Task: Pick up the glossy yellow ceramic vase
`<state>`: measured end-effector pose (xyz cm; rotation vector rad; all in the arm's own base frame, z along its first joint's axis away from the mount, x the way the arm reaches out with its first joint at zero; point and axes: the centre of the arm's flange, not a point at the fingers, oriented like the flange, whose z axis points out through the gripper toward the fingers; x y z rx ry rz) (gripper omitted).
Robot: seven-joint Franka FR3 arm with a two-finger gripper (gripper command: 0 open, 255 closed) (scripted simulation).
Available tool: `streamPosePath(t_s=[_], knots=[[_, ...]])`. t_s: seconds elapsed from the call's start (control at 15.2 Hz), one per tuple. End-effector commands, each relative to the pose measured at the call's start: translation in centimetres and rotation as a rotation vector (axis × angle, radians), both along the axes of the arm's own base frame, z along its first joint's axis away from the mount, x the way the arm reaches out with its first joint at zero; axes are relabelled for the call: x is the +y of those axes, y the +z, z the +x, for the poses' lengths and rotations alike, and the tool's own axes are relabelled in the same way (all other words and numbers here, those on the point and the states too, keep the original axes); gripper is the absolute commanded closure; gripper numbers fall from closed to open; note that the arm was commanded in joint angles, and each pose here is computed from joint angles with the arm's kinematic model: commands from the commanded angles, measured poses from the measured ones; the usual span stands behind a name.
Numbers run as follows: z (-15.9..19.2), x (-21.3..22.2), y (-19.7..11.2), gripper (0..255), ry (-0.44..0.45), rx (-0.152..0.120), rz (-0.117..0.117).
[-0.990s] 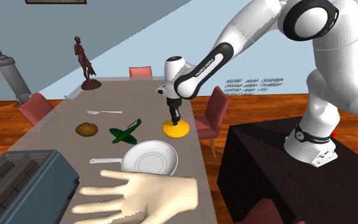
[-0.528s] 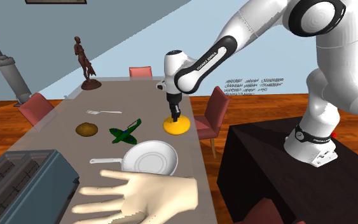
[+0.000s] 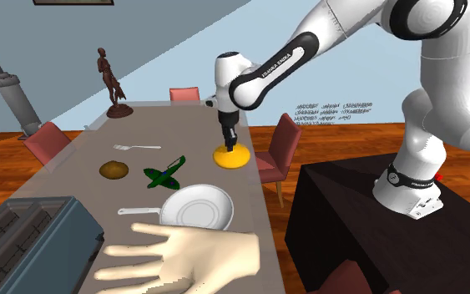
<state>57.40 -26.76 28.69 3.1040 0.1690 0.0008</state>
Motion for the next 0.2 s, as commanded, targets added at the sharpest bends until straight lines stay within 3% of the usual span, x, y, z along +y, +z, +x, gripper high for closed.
streamPosePath(t_s=[0.0, 0.13], knots=[[0.00, 0.01, 1.13, 255, 0.000, 0.000, 0.000], [0.00, 0.01, 1.21, 255, 0.000, 0.000, 0.000]])
